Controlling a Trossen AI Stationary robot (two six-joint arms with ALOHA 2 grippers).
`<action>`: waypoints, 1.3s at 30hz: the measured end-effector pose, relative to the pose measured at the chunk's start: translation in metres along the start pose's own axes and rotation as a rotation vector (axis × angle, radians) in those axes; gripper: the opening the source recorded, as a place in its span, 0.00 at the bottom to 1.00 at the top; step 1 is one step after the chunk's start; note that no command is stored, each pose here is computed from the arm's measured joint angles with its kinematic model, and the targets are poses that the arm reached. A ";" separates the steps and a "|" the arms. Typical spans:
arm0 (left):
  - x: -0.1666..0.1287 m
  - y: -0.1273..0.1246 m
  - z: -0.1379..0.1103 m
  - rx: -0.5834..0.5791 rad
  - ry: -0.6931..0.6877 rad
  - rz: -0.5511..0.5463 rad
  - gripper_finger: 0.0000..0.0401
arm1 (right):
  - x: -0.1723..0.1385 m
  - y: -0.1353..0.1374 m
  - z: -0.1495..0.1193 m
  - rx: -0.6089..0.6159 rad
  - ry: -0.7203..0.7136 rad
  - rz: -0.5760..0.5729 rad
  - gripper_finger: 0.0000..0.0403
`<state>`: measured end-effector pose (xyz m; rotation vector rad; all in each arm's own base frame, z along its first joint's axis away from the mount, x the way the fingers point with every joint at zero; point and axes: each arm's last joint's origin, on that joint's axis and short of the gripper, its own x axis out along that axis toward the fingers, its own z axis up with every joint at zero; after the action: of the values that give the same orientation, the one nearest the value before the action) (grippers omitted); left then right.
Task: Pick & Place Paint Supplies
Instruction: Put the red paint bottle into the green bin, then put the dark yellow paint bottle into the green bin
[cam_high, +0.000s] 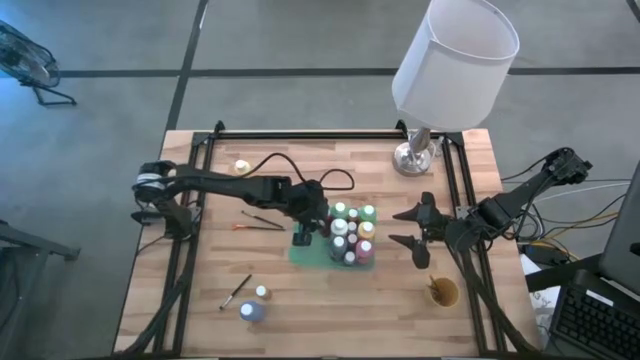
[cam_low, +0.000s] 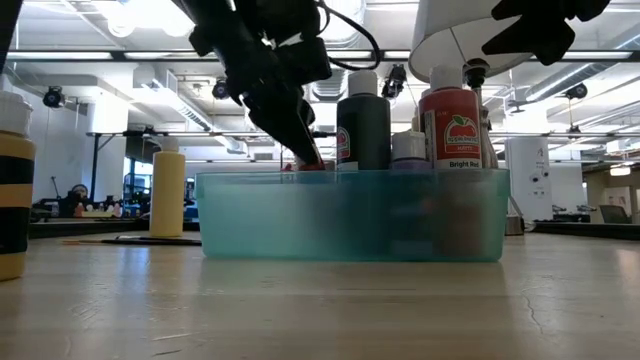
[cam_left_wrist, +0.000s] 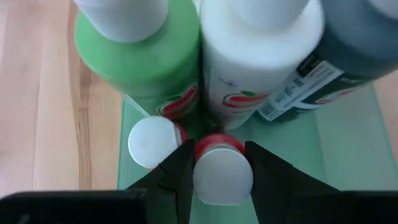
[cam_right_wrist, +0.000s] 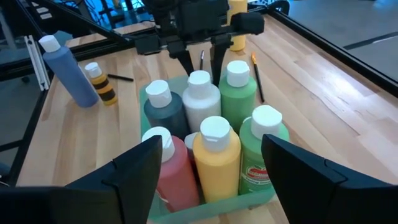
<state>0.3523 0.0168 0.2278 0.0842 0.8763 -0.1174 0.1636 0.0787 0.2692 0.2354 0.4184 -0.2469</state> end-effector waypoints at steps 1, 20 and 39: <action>0.002 0.001 -0.001 -0.002 0.005 0.001 0.30 | 0.000 0.000 0.000 0.000 0.001 0.000 0.68; 0.007 0.005 0.006 -0.009 -0.005 0.005 0.41 | 0.000 0.000 0.000 -0.001 -0.003 -0.008 0.73; -0.064 0.004 0.047 -0.010 0.124 -0.020 0.46 | 0.001 0.000 -0.001 -0.003 -0.001 -0.009 0.65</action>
<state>0.3477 0.0190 0.3066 0.0739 1.0013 -0.1278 0.1637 0.0785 0.2682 0.2307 0.4188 -0.2551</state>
